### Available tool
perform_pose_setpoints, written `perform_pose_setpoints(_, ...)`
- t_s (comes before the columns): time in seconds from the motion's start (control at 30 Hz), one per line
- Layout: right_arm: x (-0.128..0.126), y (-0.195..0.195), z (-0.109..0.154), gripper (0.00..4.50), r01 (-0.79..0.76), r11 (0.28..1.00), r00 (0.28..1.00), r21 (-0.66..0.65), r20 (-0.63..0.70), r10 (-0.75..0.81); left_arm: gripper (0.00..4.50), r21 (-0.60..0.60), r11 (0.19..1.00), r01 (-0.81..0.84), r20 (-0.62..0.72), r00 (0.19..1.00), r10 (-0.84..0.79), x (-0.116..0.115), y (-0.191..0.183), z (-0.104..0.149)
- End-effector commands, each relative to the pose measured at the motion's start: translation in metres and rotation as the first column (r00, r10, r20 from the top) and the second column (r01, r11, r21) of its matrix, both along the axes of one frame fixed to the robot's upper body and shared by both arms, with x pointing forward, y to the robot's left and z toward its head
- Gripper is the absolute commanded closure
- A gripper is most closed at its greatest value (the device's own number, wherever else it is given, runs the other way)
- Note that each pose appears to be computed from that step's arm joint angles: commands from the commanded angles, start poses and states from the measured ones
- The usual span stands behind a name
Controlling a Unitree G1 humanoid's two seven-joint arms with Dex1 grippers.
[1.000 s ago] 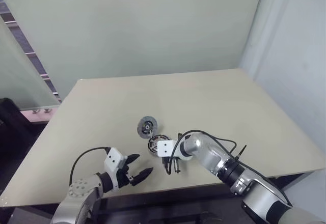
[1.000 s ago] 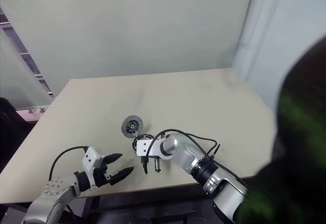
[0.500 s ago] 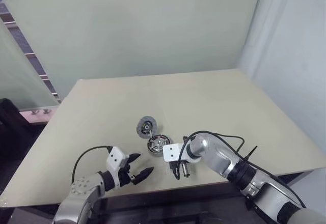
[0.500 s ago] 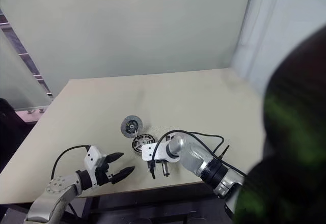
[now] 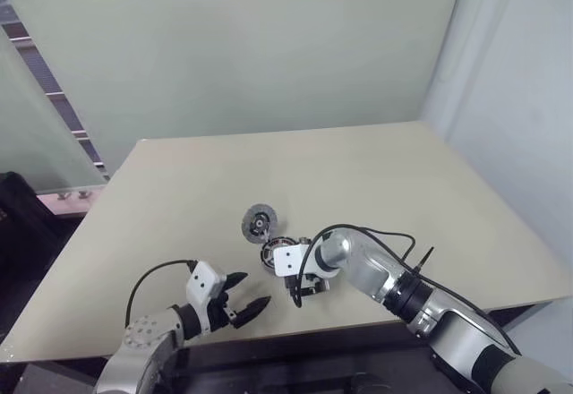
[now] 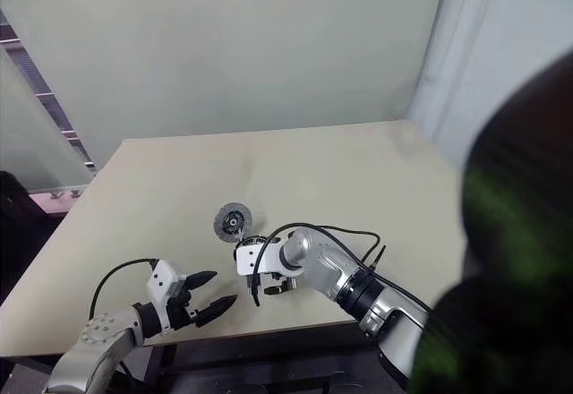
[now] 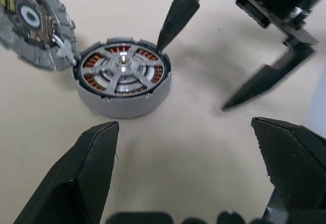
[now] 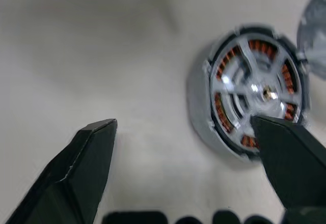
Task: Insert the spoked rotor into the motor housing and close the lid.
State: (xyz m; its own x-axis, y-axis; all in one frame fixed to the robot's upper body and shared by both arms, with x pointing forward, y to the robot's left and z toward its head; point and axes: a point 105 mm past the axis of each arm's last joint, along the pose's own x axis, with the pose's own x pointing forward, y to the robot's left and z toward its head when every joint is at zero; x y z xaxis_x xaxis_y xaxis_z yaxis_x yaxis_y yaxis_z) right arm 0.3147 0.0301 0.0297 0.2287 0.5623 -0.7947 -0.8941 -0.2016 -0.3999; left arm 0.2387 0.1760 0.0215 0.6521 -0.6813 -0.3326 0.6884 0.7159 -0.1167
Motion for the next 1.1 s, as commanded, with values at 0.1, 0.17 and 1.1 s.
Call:
perform_pose_setpoints(0.1,0.015,0.011,0.013,0.01,-0.028,0.999,0.995,0.022,0.100,0.025,0.00,0.035,0.999,-0.040,0.051,0.998,0.039,0.007,0.018,0.014)
perform_pose_setpoints(0.17,0.016,0.012,0.010,0.01,-0.030,0.999,0.995,0.023,0.098,0.028,0.00,0.038,0.998,-0.053,0.061,0.997,0.051,0.009,0.021,0.017)
perform_pose_setpoints(1.1,0.017,0.014,-0.016,3.68,0.002,1.000,0.998,0.016,0.066,-0.003,0.00,0.028,0.997,-0.073,0.088,0.994,0.070,0.005,0.018,0.024)
